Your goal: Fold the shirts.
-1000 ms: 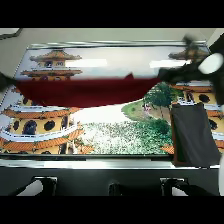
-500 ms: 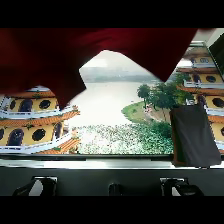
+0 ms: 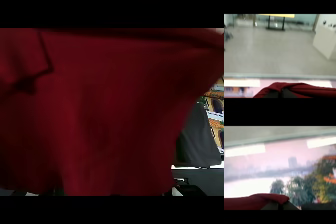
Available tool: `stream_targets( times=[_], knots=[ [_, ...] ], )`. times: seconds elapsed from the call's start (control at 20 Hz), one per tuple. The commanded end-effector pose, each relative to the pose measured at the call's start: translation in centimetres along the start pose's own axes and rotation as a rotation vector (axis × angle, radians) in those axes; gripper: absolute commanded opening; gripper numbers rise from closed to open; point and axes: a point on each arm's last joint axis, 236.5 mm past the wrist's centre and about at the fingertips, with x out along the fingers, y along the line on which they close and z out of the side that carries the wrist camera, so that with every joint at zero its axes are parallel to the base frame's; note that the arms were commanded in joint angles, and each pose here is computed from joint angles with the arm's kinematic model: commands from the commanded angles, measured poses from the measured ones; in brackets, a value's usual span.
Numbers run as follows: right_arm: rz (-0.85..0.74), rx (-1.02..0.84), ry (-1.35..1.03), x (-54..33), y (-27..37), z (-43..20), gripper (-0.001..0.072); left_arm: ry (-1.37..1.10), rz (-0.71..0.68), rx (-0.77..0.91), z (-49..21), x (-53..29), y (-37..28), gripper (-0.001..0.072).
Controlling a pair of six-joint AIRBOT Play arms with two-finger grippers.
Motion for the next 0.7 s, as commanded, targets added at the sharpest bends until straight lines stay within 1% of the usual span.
stream_targets(
  times=[0.0,0.05,0.15,0.25,0.3,0.35,0.45,0.55,0.65],
  knots=[
    [-0.008,-0.026,0.54,12.7,0.5,-11.3,0.004,0.532,-0.035,-0.122,-16.0,9.6,5.4,0.0026],
    [-0.006,-0.026,0.63,16.7,0.8,-14.3,0.0039,0.665,-0.023,-0.143,-21.8,12.1,6.9,0.0025],
    [-0.02,-0.026,0.77,24.0,1.1,-20.7,0.0038,0.848,-0.023,-0.186,-32.1,16.0,8.4,0.0026],
    [-0.028,-0.003,0.836,29.6,1.7,-25.2,0.0038,0.925,-0.013,-0.236,-39.1,19.4,9.1,0.0027],
    [-0.028,0.031,0.806,32.5,1.9,-26.1,0.0039,0.939,-0.008,-0.244,-41.1,21.0,9.3,0.0027],
    [-0.041,0.073,0.766,34.5,1.6,-26.3,0.0039,0.934,-0.002,-0.25,-42.4,22.8,9.6,0.0027],
    [-0.063,0.207,0.625,37.8,0.9,-24.4,0.0039,0.886,0.006,-0.245,-43.0,26.2,10.0,0.0027],
    [-0.073,0.328,0.469,39.8,-0.6,-20.8,0.004,0.785,0.014,-0.242,-41.4,29.5,10.2,0.0027],
    [-0.076,0.38,0.381,40.3,-2.6,-18.3,0.004,0.688,0.016,-0.24,-39.1,31.9,10.1,0.0027]
  ],
)
